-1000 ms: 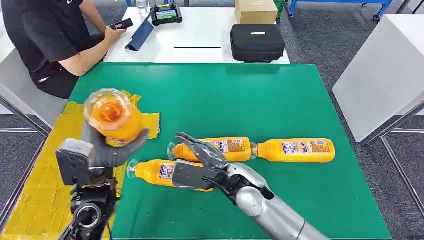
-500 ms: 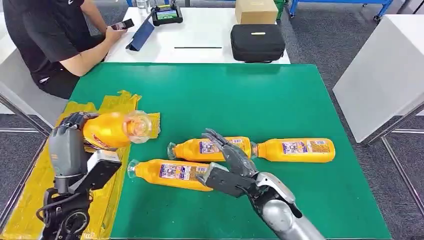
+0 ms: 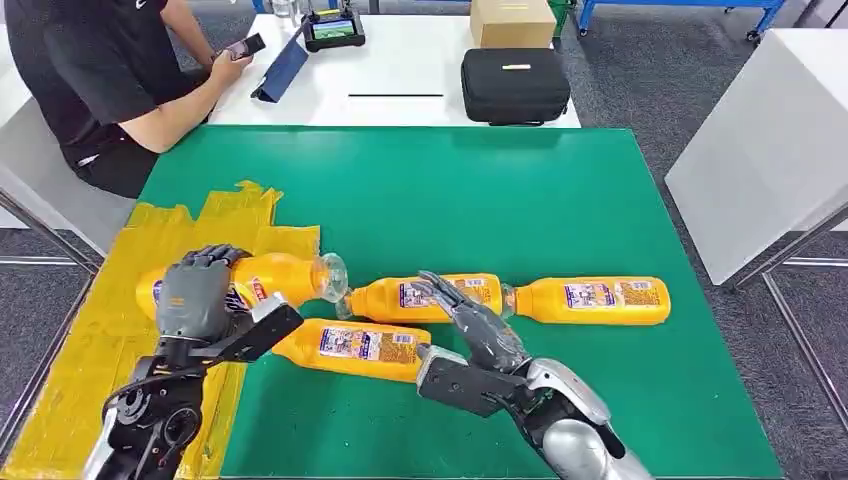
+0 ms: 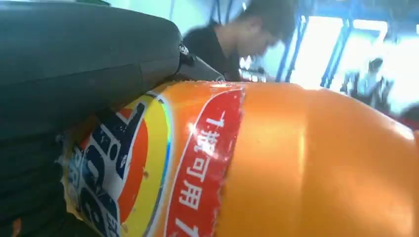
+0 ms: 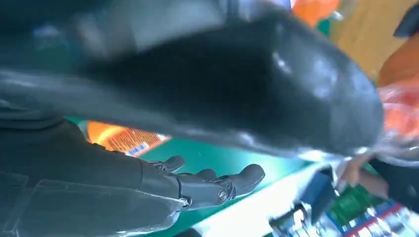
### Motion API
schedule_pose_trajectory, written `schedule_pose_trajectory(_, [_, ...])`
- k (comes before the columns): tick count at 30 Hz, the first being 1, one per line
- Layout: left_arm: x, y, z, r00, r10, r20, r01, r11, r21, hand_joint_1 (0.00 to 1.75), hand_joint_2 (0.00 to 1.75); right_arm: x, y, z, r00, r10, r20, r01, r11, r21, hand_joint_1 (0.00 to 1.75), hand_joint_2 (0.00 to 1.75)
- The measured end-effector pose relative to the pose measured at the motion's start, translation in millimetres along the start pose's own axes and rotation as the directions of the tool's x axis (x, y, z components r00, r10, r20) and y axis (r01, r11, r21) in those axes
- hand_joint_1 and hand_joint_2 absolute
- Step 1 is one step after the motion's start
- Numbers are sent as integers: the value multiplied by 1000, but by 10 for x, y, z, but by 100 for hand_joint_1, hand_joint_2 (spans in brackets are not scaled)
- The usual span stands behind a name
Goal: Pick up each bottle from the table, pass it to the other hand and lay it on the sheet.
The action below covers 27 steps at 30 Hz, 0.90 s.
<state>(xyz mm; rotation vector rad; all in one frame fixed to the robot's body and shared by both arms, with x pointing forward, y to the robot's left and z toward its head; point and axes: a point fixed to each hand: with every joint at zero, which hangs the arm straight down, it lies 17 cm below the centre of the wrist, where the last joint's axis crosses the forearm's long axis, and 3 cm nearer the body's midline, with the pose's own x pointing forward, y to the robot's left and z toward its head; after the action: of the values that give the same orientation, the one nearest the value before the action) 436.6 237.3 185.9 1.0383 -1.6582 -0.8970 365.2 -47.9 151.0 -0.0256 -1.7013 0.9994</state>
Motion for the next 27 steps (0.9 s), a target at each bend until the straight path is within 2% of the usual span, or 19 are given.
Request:
schedule_pose_trajectory(1, [0,-55,-9,1000,-3,-2,3,1000,-17,0,175,-5,51,11,1000,7,-3,-7,1000,18,0,0])
schedule_pose_trajectory(2, [4,-120,-18,1000,-7,-3,7,999,-37,0,0,-6,86,20,1000,11,-5,-11,1000,29,0,0])
schedule_pose_trajectory(8, [-94,-373,-90,998,-42,-53,34,990,-140,0,0,-8,294,55,999,37,-14,-35,994,103,0,0])
schedule_pose_trajectory(13, [-112,-417,-146,997,-54,-55,45,987,-153,0,0,-17,358,67,998,53,-17,-50,991,126,0,0])
schedule_pose_trajectory(17, [-195,-409,-168,994,-56,-98,41,988,-148,0,0,-103,429,93,995,87,-49,-78,984,163,0,0])
schedule_pose_trajectory(18, [-245,-391,-172,991,-50,-123,33,990,-137,0,0,-133,463,100,993,102,-60,-90,980,178,0,175])
schedule_pose_trajectory(27, [-459,-230,-214,972,5,-234,-21,998,-65,0,0,-427,529,70,964,226,-137,-193,956,222,0,175])
